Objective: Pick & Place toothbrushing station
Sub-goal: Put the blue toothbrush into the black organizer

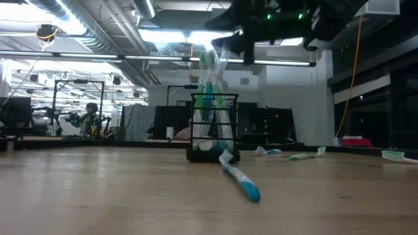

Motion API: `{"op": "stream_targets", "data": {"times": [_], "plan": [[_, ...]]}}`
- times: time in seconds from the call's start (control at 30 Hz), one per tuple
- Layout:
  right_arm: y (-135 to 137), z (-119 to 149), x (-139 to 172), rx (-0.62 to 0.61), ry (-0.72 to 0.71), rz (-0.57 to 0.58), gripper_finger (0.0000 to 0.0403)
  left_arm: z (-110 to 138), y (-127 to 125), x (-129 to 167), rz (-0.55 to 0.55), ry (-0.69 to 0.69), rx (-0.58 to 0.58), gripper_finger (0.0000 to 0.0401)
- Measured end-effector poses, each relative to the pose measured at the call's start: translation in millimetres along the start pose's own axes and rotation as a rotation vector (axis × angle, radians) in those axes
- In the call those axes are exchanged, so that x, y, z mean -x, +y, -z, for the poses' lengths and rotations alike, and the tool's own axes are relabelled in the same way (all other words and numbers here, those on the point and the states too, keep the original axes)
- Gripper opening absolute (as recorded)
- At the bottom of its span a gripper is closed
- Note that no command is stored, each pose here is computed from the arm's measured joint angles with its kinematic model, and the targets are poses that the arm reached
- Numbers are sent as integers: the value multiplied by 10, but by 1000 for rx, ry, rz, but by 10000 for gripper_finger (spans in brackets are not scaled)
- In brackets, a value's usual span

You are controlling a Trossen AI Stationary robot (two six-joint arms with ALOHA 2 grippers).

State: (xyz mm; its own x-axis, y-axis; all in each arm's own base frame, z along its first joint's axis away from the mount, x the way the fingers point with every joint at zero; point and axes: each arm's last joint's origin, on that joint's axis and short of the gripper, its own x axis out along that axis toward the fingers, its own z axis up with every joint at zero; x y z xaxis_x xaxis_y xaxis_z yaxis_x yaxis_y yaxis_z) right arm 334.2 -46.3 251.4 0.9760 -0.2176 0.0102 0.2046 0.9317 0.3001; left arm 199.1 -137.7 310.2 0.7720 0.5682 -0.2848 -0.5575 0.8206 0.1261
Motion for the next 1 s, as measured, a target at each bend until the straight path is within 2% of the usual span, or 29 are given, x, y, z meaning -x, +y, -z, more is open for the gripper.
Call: {"op": "stream_targets", "data": {"times": [0.07, 0.13, 0.23, 0.37, 0.53, 0.63, 0.8, 0.9, 1.0], "plan": [[15, -154, 91, 42, -41, 59, 234, -1, 1, -3, -1, 0, 1, 70], [15, -290, 209, 78, -52, 166, 231, -2, 2, -3, -2, -1, 2, 70], [-31, -375, 440, 72, 44, 383, 224, -4, 0, -4, -1, -2, 6, 68], [-106, -325, 710, -102, 173, 590, 209, -7, -1, -4, -3, -5, 45, 68], [-209, -104, 819, -389, 269, 774, 181, -26, 11, -21, -38, -37, 94, 67], [-238, 48, 780, -477, 385, 771, 161, -73, 12, -60, -48, -52, 108, 67], [-229, 287, 659, -589, 614, 643, 134, -199, -8, -107, -24, -74, 88, 67], [-269, 370, 627, -570, 731, 571, 126, -258, -29, -121, -17, -95, 77, 67], [-300, 406, 640, -480, 869, 432, 121, -299, -52, -114, 0, -109, 72, 67]]}}
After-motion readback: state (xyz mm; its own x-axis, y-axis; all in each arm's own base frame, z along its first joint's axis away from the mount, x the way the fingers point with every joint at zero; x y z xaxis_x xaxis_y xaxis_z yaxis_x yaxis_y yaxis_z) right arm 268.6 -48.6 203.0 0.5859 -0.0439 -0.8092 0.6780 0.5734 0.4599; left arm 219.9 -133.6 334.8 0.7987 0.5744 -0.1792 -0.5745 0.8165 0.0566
